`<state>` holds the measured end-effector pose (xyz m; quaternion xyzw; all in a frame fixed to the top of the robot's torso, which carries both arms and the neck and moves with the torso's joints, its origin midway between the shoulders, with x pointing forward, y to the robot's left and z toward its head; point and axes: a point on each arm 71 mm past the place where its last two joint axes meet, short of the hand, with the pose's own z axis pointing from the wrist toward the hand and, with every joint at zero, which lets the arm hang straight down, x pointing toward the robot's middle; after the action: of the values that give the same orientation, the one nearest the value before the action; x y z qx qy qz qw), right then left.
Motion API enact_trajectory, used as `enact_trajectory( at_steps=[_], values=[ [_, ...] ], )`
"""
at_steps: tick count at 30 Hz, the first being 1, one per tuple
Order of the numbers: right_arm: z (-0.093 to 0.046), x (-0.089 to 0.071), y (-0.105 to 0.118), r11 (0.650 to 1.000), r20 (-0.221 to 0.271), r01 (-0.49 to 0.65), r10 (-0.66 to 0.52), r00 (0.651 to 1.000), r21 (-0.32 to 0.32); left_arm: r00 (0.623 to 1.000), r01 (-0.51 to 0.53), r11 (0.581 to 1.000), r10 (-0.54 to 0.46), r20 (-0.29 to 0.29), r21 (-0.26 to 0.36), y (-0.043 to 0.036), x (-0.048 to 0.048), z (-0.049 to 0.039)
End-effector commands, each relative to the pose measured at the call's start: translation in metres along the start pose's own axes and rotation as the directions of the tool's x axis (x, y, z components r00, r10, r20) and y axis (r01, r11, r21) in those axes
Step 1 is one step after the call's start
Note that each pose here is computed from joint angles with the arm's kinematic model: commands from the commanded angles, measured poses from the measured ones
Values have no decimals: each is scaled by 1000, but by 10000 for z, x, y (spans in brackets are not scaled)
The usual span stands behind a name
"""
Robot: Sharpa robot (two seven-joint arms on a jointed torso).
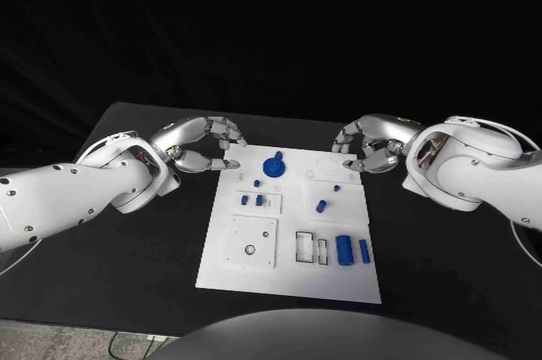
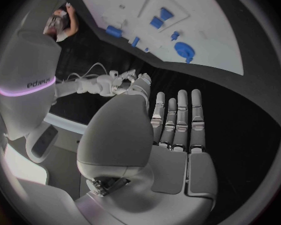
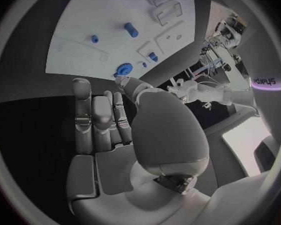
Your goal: Assemble the parts on the task board
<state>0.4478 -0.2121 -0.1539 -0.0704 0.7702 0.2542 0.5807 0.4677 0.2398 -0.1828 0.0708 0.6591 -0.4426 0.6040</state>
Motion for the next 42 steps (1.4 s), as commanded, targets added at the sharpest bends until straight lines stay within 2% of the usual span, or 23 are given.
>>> enact_trajectory(
  at_steps=[1, 5, 7, 10, 13, 27, 42],
  values=[
    [42, 119, -29, 974, -6, 225, -225, 974, -18, 858, 493, 869, -494, 139, 47, -33, -50, 33],
    [101, 274, -77, 960, -6, 277, -278, 961, -32, 674, 718, 693, -715, 185, 63, -40, 11, 53],
    [134, 353, -106, 955, -1, 295, -295, 955, -40, 610, 771, 633, -768, 196, 78, -50, 40, 54],
    [159, 472, -156, 952, 4, 303, -303, 953, -50, 558, 808, 582, -806, 199, 91, -65, 84, 54],
    [174, 569, -213, 952, 1, 302, -303, 953, -52, 529, 827, 554, -825, 197, 98, -76, 125, 57],
    [267, 828, -436, 964, -31, 263, -264, 964, -31, 510, 844, 529, -842, 178, 88, -68, 219, 69],
    [319, 1022, -579, 978, -87, 207, -207, 975, -2, 505, 850, 521, -848, 162, 80, -77, 261, 116]
  ],
)
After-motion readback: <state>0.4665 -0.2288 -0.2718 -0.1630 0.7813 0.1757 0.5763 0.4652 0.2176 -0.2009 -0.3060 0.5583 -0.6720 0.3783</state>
